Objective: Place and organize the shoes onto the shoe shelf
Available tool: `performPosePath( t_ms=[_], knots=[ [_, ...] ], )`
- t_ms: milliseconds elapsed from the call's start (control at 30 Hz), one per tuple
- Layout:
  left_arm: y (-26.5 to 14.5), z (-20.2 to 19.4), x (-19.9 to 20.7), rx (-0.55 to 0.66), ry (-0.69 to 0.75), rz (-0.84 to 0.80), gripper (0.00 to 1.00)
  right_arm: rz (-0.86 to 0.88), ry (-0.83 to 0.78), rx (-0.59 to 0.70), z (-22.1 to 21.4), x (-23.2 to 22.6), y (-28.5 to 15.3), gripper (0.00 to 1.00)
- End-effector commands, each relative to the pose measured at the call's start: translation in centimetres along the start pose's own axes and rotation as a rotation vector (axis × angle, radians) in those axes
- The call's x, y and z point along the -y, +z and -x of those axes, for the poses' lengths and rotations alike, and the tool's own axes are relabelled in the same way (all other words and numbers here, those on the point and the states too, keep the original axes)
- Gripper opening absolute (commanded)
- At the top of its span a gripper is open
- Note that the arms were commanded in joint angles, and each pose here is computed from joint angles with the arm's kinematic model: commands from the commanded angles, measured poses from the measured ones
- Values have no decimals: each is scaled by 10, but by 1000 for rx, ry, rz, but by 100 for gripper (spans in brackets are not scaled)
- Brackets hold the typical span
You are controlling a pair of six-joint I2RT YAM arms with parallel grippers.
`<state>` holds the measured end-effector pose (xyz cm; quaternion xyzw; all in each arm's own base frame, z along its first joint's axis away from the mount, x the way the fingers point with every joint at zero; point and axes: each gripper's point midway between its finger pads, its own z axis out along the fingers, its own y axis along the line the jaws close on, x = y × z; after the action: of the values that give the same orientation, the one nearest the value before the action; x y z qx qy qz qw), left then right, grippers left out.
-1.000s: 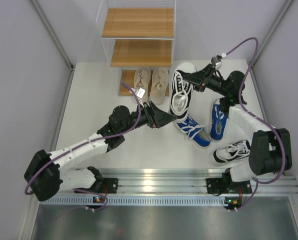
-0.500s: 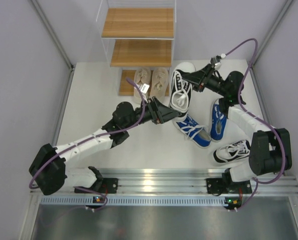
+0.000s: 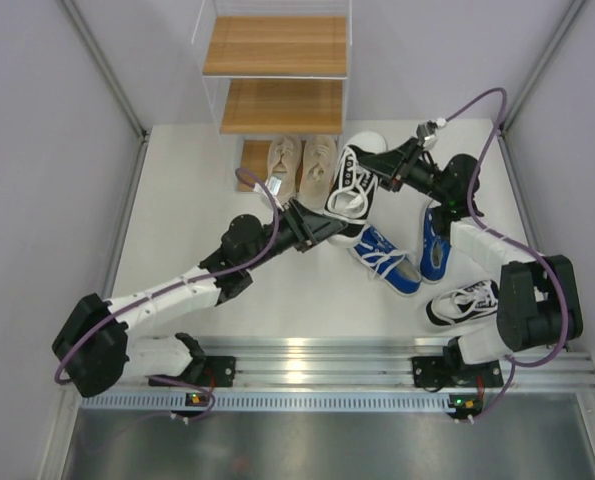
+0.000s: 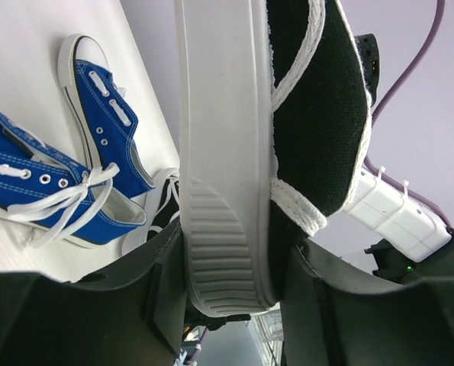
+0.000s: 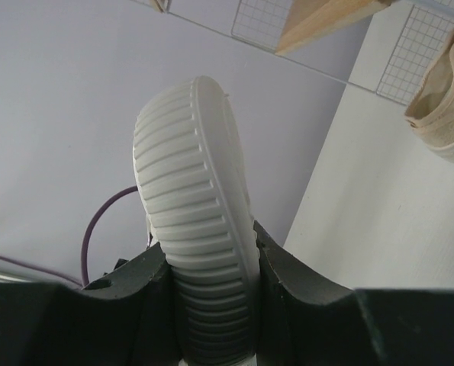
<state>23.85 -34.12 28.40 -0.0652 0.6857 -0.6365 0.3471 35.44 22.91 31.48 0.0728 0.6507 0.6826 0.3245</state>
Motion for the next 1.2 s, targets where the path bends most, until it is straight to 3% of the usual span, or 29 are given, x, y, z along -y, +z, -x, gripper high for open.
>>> performPosePath(
  t_ms=[0,33,67,167,233,433,700,1167],
  knots=[
    [-15,52,24,223,-3,-74,0,116,-131,-106,-30,-34,-6,3],
    [-18,54,24,229,-5,-73,0,116,-135,-109,-31,-34,-6,15],
    [-25,54,28,226,-9,-88,0,104,-140,-110,-30,-30,-6,43],
    [-42,61,24,242,-16,-87,0,88,-166,-114,-25,-27,-7,70],
    [-56,67,24,260,-15,-105,0,71,-188,-125,-24,-24,-7,80],
    [-83,86,23,294,45,-78,0,31,-237,-143,-17,-16,-8,90],
    [-101,137,14,357,105,-13,0,24,-299,-143,-11,-13,-23,90],
    [-50,230,-7,335,147,43,0,9,-327,-114,-3,-12,-43,90]
  ],
)
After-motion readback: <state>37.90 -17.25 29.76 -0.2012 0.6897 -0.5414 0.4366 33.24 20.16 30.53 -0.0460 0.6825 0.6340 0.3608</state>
